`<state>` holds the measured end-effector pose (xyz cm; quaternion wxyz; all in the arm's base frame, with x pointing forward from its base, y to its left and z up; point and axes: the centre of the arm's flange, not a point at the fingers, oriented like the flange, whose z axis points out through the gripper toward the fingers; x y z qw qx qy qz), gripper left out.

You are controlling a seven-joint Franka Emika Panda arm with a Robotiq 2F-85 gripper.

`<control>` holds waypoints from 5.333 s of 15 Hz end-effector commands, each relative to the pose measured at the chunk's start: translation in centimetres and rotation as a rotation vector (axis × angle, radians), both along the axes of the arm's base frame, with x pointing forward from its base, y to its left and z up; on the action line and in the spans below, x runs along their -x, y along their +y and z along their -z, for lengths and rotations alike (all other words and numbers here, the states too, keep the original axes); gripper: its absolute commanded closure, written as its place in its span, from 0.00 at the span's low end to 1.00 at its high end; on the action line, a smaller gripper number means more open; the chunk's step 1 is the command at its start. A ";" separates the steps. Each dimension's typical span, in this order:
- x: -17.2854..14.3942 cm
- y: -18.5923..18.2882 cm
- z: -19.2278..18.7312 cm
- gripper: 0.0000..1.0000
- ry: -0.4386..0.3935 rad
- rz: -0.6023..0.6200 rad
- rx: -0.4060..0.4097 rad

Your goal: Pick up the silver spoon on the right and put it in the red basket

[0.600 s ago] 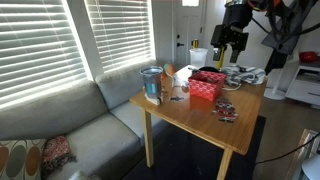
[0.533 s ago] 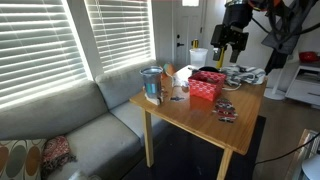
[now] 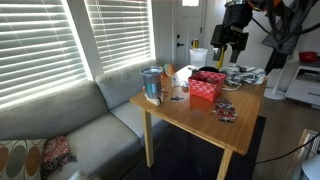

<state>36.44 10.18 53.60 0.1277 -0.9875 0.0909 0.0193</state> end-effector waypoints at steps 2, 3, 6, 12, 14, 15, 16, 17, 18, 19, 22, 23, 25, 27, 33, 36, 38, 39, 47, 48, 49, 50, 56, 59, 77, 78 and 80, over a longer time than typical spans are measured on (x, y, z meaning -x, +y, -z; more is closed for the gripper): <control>-0.8 -2.7 -1.0 0.00 -0.038 0.070 0.056; -1.0 -3.9 -1.3 0.00 -0.045 0.091 0.082; -1.6 -8.2 -2.2 0.00 -0.062 0.138 0.173; -2.2 -16.0 -0.6 0.00 -0.029 0.194 0.334; -2.7 -17.5 -0.2 0.00 -0.003 0.193 0.326; -1.8 -16.1 -0.2 0.00 -0.019 0.204 0.314; -2.0 -16.7 0.1 0.00 -0.009 0.204 0.311; -2.2 -17.0 0.3 0.00 -0.003 0.205 0.309; -2.3 -17.1 0.5 0.00 0.001 0.204 0.309; -2.3 -17.1 0.5 0.00 0.002 0.204 0.309; -2.4 -17.1 0.4 0.00 0.000 0.204 0.310; -3.1 -16.8 1.4 0.00 0.004 0.192 0.310; -3.6 -16.1 3.1 0.00 0.006 0.164 0.307; -4.0 -15.3 5.1 0.00 0.013 0.151 0.312; -6.0 -16.3 9.5 0.00 -0.056 0.173 0.289; -6.6 -16.6 11.1 0.20 -0.062 0.189 0.274; -6.8 -16.5 12.0 0.33 -0.063 0.194 0.282; -6.9 -16.5 12.3 0.41 -0.060 0.195 0.285; -6.4 -16.5 14.8 0.52 0.014 0.208 0.280; -6.4 -16.5 14.9 0.53 0.018 0.211 0.281; -6.4 -16.5 15.1 0.52 0.023 0.214 0.282; -6.5 -16.5 15.3 0.52 0.026 0.217 0.284; -6.6 -16.8 16.4 0.58 0.054 0.241 0.290; -6.7 -17.0 16.9 0.59 0.067 0.249 0.290; -8.1 -19.0 17.1 0.92 -0.051 0.313 0.299; -7.9 -18.9 17.0 0.93 -0.053 0.312 0.301; -7.3 -18.7 16.7 1.00 -0.052 0.309 0.306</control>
